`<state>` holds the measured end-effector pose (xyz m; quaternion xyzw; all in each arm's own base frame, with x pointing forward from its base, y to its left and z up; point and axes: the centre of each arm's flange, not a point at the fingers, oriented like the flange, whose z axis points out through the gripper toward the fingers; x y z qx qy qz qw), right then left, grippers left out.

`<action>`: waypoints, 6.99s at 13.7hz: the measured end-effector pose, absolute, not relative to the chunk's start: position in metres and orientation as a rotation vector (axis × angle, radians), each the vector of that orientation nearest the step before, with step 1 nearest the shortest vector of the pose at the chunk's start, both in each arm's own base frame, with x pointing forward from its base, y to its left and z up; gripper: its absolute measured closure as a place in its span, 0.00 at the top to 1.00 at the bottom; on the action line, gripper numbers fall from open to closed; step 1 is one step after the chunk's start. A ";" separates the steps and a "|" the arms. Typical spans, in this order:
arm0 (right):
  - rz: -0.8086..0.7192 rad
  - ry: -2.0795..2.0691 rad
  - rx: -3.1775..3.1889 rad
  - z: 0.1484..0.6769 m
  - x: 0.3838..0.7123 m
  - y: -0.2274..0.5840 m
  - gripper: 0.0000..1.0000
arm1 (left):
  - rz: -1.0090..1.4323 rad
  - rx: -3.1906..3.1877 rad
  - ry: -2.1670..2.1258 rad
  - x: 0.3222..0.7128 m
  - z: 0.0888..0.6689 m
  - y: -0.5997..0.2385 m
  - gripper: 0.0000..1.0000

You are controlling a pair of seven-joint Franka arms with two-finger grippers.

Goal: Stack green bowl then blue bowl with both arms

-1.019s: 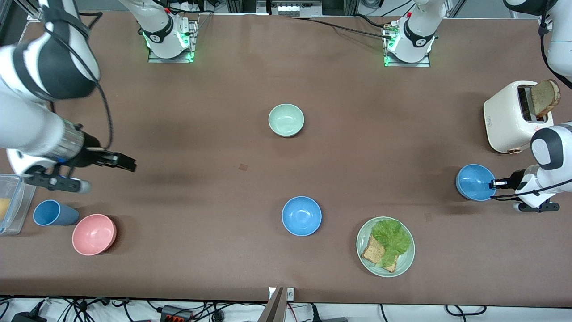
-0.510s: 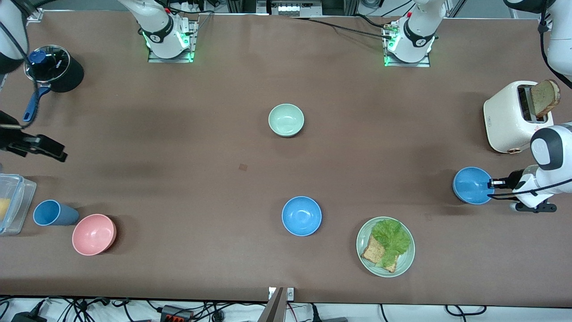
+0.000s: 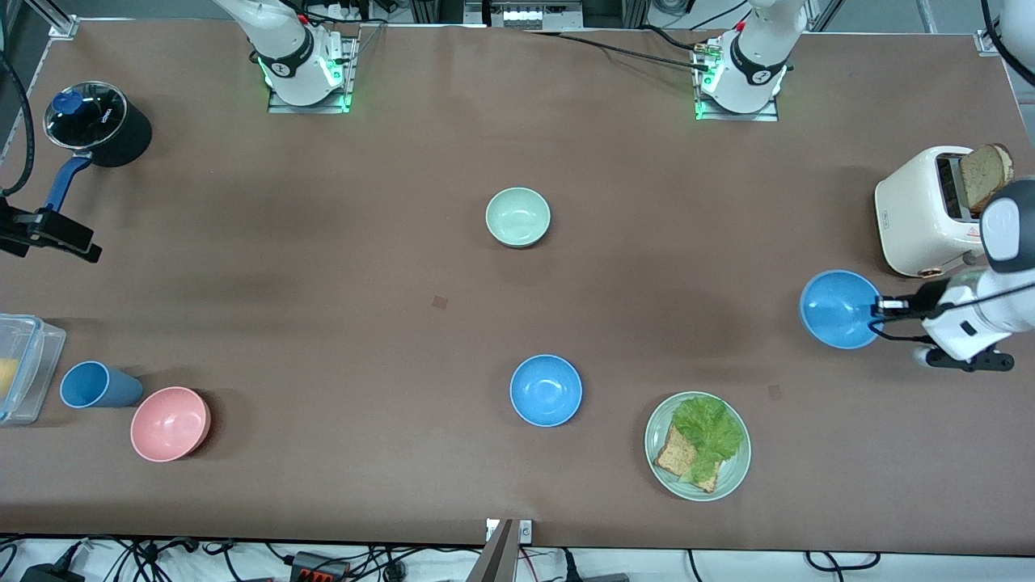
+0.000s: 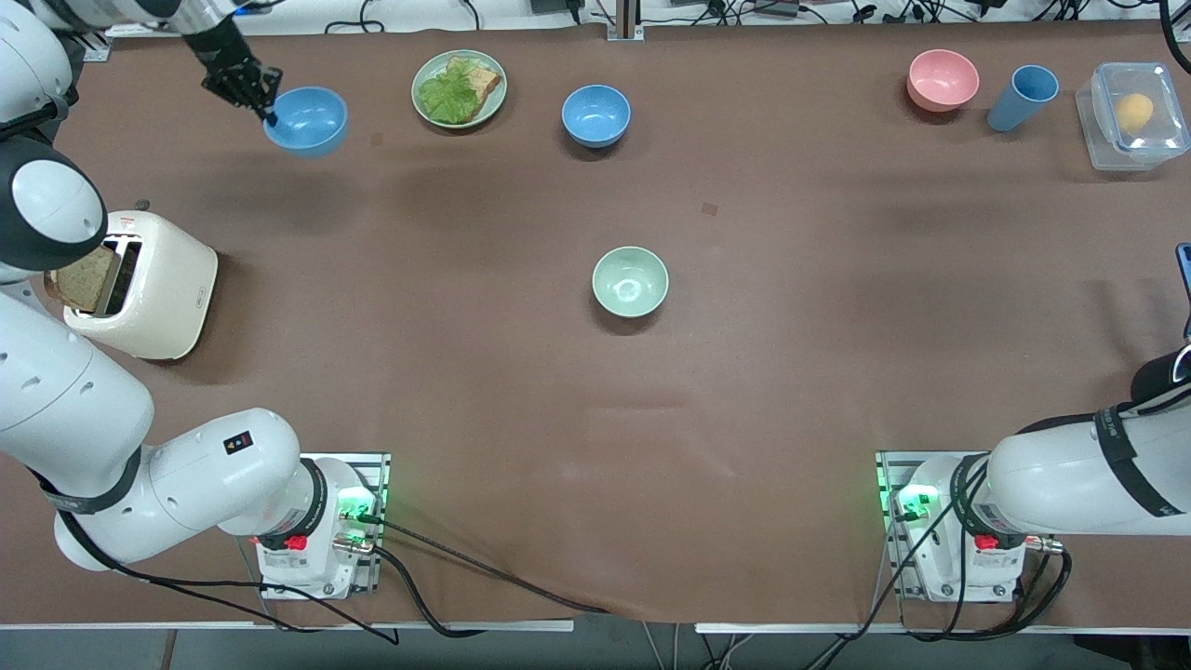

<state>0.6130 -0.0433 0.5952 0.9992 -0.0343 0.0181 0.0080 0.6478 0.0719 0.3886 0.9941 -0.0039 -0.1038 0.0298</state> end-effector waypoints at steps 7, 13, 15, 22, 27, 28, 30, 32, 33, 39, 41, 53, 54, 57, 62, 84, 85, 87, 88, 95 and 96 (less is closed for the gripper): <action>0.079 -0.100 3.128 0.583 0.574 -0.040 1.00 | -0.370 2.951 0.449 0.626 0.441 -0.122 0.04; 0.097 -0.083 3.128 0.580 0.573 -0.035 1.00 | -0.398 2.885 0.670 0.593 0.398 -0.294 0.04; 0.100 -0.083 3.128 0.580 0.573 -0.035 1.00 | -0.417 2.857 0.676 0.589 0.377 -0.317 0.04; 0.099 -0.077 3.128 0.580 0.573 -0.035 1.00 | -0.473 2.891 0.647 0.549 0.357 -0.366 0.04; 0.093 -0.071 3.128 0.579 0.573 -0.035 1.00 | -0.489 2.885 0.666 0.522 0.361 -0.374 0.04; 0.092 -0.070 3.128 0.579 0.573 -0.035 1.00 | -0.489 2.881 0.656 0.516 0.356 -0.377 0.04; 0.092 -0.070 3.128 0.579 0.573 -0.035 1.00 | -0.513 2.897 0.606 0.494 0.343 -0.391 0.04; 0.093 -0.068 3.128 0.579 0.573 -0.035 1.00 | -0.517 2.914 0.529 0.468 0.335 -0.417 0.04; 0.093 -0.067 3.128 0.579 0.573 -0.035 1.00 | -0.512 2.918 0.496 0.457 0.334 -0.429 0.04; 0.092 -0.067 3.128 0.579 0.573 -0.035 1.00 | -0.470 2.994 0.380 0.435 0.314 -0.441 0.04; 0.092 -0.064 3.128 0.579 0.573 -0.035 1.00 | -0.475 3.017 0.351 0.425 0.298 -0.441 0.04; 0.096 -0.058 3.128 0.581 0.573 -0.034 1.00 | -0.403 3.033 0.312 0.429 0.270 -0.438 0.04; 0.098 -0.058 3.128 0.581 0.572 -0.034 1.00 | -0.393 3.034 0.322 0.429 0.266 -0.439 0.04; 0.097 -0.058 3.128 0.581 0.572 -0.034 1.00 | -0.384 3.030 0.335 0.427 0.263 -0.443 0.07; 0.098 -0.058 3.128 0.582 0.572 -0.034 1.00 | -0.382 3.032 0.367 0.437 0.272 -0.440 0.29; 0.080 -0.057 3.129 0.581 0.571 -0.034 1.00 | -0.174 2.992 0.053 0.663 0.470 -0.079 1.00; 0.080 -0.057 3.129 0.581 0.571 -0.034 1.00 | -0.178 3.002 0.027 0.664 0.476 -0.071 1.00; 0.080 -0.056 3.129 0.581 0.571 -0.034 1.00 | -0.186 3.024 -0.008 0.665 0.484 -0.054 1.00; 0.078 -0.056 3.129 0.581 0.571 -0.034 1.00 | -0.172 3.045 -0.024 0.666 0.488 -0.044 1.00; 0.070 -0.055 3.130 0.578 0.572 -0.034 1.00 | -0.009 3.125 0.039 0.642 0.511 0.035 1.00; 0.069 -0.055 3.130 0.578 0.572 -0.034 1.00 | -0.002 3.140 0.054 0.632 0.515 0.035 1.00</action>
